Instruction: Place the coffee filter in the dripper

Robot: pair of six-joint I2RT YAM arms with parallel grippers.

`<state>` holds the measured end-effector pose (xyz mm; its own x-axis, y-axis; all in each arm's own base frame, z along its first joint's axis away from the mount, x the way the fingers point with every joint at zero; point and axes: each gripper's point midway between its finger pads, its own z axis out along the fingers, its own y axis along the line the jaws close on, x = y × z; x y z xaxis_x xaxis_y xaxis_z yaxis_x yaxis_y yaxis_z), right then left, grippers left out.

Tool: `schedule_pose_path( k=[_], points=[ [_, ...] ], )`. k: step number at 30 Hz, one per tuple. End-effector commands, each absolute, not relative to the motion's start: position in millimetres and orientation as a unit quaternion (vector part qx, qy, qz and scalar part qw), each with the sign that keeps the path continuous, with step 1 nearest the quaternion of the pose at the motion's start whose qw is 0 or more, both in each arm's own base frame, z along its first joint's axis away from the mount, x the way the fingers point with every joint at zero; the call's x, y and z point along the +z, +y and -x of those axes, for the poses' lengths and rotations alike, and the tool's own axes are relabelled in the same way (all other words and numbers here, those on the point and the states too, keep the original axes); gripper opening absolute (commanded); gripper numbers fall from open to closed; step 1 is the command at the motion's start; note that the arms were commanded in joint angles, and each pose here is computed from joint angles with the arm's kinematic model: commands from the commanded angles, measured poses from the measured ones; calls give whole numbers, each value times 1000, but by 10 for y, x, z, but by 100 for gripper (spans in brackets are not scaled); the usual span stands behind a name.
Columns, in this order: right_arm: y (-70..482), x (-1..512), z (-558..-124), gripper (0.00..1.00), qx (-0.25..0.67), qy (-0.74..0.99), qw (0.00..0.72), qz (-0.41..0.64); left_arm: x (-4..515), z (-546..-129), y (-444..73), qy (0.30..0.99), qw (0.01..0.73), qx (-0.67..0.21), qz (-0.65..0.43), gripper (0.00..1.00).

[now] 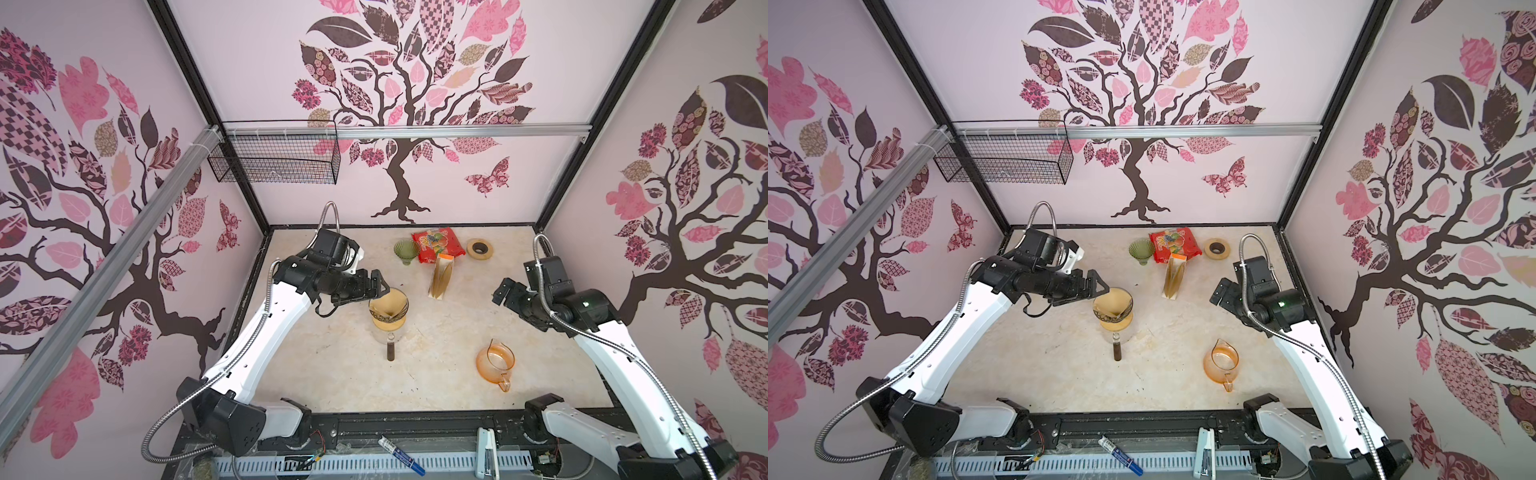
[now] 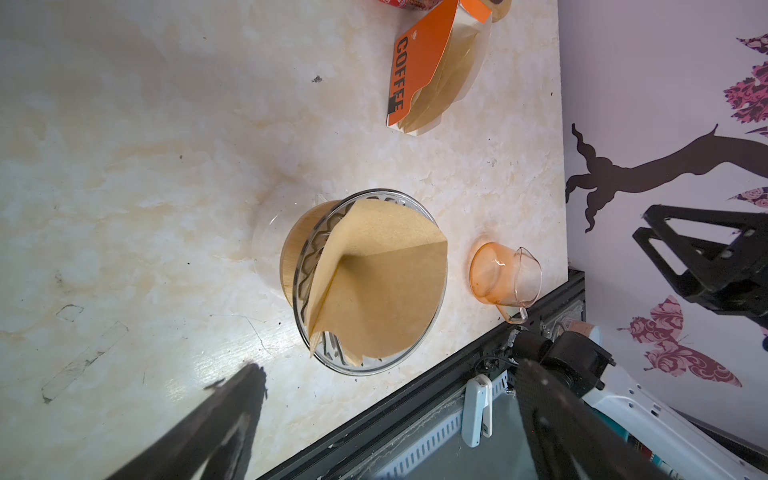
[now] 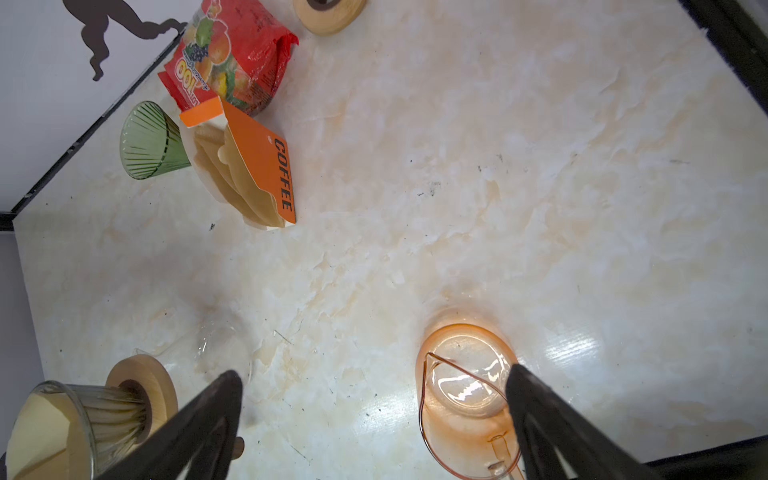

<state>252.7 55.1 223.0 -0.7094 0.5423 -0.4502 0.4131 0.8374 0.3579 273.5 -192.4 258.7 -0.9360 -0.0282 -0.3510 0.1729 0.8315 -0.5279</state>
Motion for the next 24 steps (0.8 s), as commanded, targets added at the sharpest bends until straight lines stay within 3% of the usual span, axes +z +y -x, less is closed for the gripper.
schedule_pose_path(
  k=[1,8,16,24],
  points=[
    [643,2077,-2525,100,140,917,263,-267,2772,-2759,-1962,931,197,-306,-43,97],
    [837,1741,-2517,100,173,927,220,-247,2772,-2729,-1936,930,200,-306,-38,97],
    [600,1404,-2389,100,97,932,186,-297,2773,-2736,-1931,931,200,-304,-37,97],
    [543,1176,-2111,100,79,933,140,-322,2747,-2728,-1904,932,200,-299,-35,97]
  ],
)
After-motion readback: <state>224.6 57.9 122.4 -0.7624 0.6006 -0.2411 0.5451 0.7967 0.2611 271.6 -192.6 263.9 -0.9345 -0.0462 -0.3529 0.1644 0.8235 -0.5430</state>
